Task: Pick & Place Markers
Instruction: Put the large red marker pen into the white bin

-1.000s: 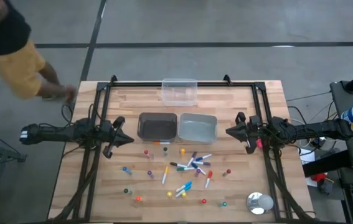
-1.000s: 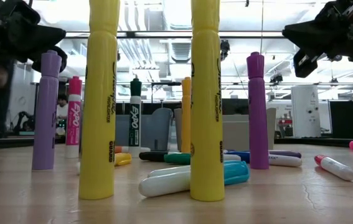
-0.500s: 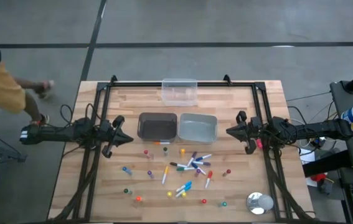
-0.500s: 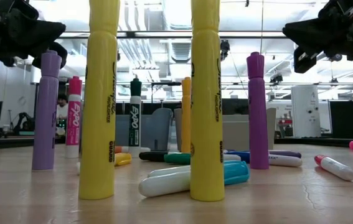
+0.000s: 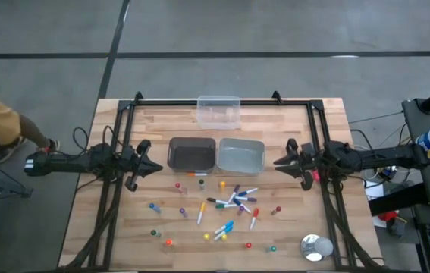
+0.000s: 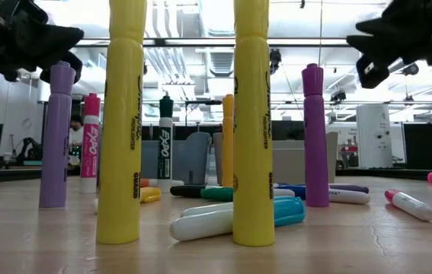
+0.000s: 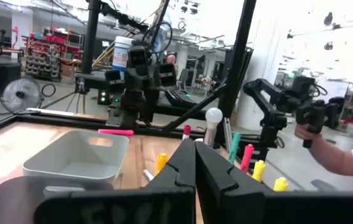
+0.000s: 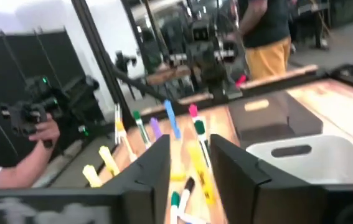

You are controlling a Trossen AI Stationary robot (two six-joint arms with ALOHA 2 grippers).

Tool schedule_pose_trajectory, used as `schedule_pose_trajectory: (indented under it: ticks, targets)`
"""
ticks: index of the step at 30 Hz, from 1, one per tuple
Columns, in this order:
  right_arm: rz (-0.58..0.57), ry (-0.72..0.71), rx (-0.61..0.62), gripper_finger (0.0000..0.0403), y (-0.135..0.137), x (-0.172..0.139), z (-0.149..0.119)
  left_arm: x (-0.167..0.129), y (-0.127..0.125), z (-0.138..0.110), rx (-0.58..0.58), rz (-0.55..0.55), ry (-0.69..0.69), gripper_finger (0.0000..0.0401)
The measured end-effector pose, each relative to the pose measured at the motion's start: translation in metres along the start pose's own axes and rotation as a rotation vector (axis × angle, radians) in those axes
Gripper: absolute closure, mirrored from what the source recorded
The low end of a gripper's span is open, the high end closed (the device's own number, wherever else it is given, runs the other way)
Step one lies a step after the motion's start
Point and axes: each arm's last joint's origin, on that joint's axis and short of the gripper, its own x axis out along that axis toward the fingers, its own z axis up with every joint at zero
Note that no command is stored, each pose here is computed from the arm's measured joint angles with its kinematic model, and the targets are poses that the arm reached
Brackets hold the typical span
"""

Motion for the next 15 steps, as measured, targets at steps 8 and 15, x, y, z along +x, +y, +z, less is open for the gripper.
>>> schedule_pose_trajectory:
  ticks: [8,15]
  targets:
    - [-0.062,0.250,-0.024,0.0242,0.023,0.008,0.043,0.000,0.000,0.000,-0.019,0.000,0.002,0.0401]
    - [-0.061,0.432,0.029,0.0241,0.043,0.028,0.066,0.000,0.000,0.000,-0.030,0.000,0.002,0.0401]
